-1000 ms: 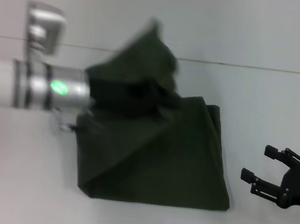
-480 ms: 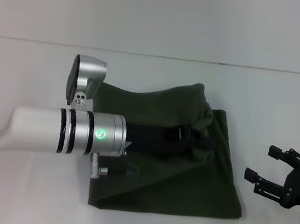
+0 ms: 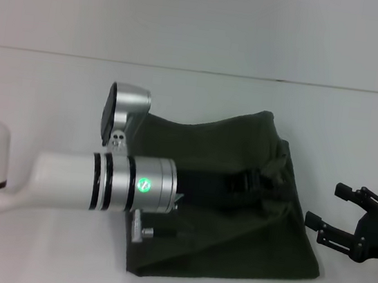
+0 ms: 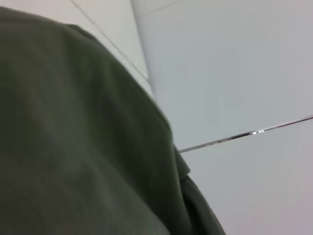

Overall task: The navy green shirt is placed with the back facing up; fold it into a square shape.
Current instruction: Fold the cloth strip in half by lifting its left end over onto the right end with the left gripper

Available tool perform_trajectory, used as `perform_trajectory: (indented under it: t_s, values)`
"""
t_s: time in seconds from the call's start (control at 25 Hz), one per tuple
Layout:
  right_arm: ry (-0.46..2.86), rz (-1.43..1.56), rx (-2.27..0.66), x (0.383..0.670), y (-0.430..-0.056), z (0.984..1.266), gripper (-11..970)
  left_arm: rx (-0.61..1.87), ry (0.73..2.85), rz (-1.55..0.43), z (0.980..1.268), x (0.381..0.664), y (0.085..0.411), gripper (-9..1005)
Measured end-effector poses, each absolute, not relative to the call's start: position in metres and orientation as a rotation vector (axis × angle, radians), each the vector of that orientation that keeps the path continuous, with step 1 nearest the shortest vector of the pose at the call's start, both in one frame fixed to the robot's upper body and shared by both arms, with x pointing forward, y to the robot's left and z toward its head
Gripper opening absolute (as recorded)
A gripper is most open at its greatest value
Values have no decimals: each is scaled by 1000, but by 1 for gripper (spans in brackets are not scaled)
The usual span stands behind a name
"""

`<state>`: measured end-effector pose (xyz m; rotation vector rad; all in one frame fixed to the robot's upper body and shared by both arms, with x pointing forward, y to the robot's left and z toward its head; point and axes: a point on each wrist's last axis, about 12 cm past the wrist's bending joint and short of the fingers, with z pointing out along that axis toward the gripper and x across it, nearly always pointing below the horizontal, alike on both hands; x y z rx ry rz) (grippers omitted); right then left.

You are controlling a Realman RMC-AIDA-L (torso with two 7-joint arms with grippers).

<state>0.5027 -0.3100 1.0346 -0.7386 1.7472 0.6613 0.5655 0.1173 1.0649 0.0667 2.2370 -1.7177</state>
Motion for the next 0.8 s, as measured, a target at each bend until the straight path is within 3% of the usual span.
perform_trajectory:
  t_s: [0.72, 0.8]
  values:
    - [1802, 622, -640, 519, -312, 1036, 924, 136, 2227, -1738, 1044, 537, 111, 99]
    - [1809, 617, -632, 521, -311, 1036, 924, 135, 2219, -1746, 1045, 536, 112, 188]
